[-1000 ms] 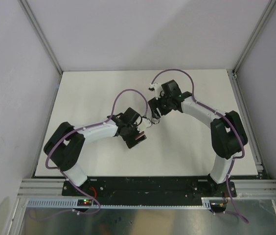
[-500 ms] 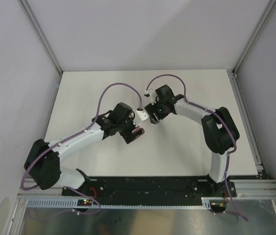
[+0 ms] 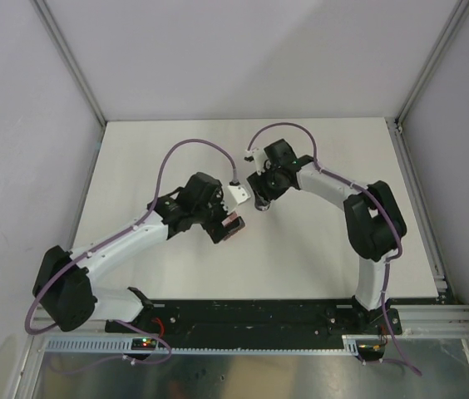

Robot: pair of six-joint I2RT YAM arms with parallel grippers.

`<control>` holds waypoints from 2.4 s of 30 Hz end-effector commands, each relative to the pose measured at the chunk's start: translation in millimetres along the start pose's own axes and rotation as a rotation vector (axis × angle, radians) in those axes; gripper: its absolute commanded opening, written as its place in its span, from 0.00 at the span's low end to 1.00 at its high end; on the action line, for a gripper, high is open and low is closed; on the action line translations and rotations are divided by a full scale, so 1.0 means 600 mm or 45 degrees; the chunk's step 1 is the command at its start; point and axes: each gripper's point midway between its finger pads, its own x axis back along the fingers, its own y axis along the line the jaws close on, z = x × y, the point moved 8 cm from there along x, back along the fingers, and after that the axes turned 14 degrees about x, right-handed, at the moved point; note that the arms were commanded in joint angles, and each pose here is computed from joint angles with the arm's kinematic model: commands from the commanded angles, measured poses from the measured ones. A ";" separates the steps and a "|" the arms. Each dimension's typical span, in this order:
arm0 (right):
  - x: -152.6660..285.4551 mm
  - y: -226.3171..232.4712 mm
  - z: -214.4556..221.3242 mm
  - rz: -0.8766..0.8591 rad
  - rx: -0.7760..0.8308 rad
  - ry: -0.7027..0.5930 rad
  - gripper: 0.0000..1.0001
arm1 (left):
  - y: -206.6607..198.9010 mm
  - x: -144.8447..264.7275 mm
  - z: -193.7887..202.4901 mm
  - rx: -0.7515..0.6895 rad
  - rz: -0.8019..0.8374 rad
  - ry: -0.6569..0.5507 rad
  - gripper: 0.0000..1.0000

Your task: Sort the pills into containers

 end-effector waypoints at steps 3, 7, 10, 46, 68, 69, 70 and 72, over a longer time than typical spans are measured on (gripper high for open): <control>0.142 0.015 -0.076 -0.196 0.049 -0.260 0.20 | -0.005 0.069 -0.071 0.014 0.081 -0.257 0.99; 0.227 0.033 -0.106 -0.342 0.050 -0.409 0.18 | -0.010 0.107 -0.127 0.077 0.131 -0.392 0.99; 0.281 0.044 -0.125 -0.432 0.029 -0.514 0.17 | -0.012 0.133 -0.170 0.153 0.169 -0.478 0.98; 0.398 0.069 -0.157 -0.865 -0.138 -0.807 0.09 | -0.040 0.131 -0.248 0.063 0.178 -0.553 0.59; 0.432 0.061 -0.135 -0.678 -0.153 -0.832 0.89 | -0.055 0.136 -0.212 0.057 0.242 -0.522 0.00; 0.429 0.060 -0.133 -0.674 -0.156 -0.825 0.88 | -0.056 0.137 -0.213 0.061 0.245 -0.524 0.00; 0.426 0.060 -0.130 -0.671 -0.161 -0.818 0.87 | -0.057 0.138 -0.213 0.063 0.251 -0.525 0.00; 0.417 0.060 -0.126 -0.668 -0.168 -0.803 0.85 | -0.058 0.139 -0.214 0.070 0.257 -0.527 0.00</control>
